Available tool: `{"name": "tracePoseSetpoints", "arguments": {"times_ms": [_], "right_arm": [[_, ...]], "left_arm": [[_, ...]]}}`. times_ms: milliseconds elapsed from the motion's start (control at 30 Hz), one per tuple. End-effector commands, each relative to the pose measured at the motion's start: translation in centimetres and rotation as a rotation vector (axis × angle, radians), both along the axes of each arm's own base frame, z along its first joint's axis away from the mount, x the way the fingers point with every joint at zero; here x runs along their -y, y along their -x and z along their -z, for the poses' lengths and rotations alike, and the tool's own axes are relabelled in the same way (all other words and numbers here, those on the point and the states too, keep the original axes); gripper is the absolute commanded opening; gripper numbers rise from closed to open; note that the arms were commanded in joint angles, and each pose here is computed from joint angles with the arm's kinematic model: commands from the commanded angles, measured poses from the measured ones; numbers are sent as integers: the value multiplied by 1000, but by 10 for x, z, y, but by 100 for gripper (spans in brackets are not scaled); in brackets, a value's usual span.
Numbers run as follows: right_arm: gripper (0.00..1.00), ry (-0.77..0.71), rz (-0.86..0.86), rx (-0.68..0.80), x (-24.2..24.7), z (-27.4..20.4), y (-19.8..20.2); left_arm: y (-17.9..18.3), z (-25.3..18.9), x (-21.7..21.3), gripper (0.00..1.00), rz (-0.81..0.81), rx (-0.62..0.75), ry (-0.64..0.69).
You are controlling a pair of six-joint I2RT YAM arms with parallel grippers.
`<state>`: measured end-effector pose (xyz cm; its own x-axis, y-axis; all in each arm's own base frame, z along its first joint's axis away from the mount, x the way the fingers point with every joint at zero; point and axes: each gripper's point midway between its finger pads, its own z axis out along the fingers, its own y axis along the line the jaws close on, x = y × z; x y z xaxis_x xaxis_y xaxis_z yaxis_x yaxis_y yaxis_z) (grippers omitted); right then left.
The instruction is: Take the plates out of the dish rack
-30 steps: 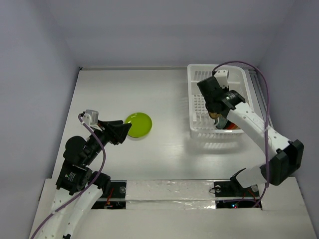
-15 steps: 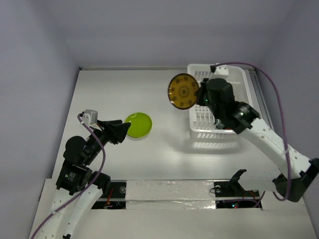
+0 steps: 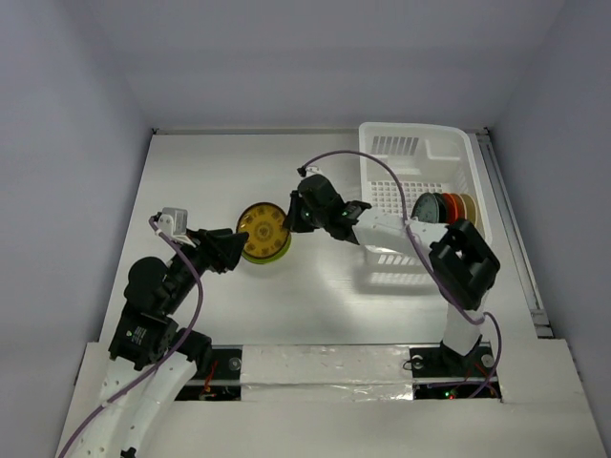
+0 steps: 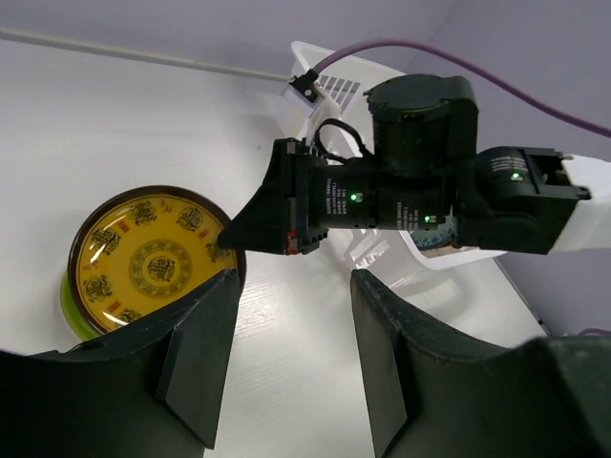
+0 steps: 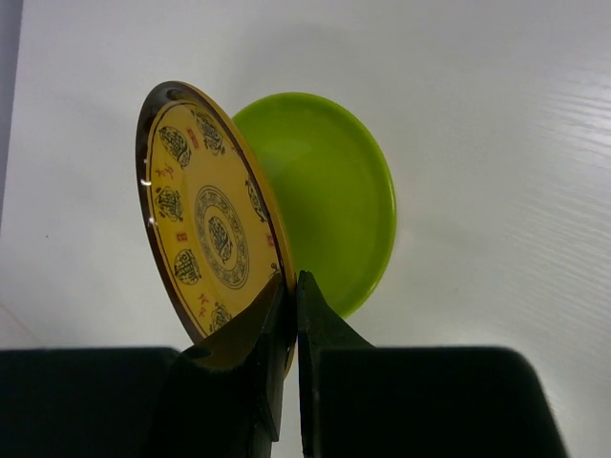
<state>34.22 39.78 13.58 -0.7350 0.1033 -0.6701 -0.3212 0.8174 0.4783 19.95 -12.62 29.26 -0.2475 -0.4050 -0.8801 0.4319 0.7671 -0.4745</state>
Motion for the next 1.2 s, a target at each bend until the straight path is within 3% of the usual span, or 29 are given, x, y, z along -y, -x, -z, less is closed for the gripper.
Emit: {"name": "tracePoseSetpoints", "arguments": {"times_ms": [0, 433, 633, 867, 967, 1133, 1167], "right_arm": [[0, -231, -27, 71, -36, -55, -12], [11, -149, 21, -36, -30, 13, -11], [24, -95, 48, -58, -21, 28, -10], [58, -24, 52, -39, -2, 23, -3], [66, 18, 78, -4, 14, 10, -3], [62, 57, 189, 96, 51, -24, -5], [52, 87, 208, 99, 61, -26, -3]], "left_arm": [[-5, -8, -3, 47, -21, 24, 15], [-4, -8, -1, 47, -12, 23, 16], [-3, -9, 0, 47, -5, 30, 19], [-2, -10, 0, 47, -2, 33, 20], [-1, -11, 0, 47, 1, 39, 22], [0, -12, 0, 47, 2, 45, 23], [1, -13, 0, 47, 4, 48, 24]]}}
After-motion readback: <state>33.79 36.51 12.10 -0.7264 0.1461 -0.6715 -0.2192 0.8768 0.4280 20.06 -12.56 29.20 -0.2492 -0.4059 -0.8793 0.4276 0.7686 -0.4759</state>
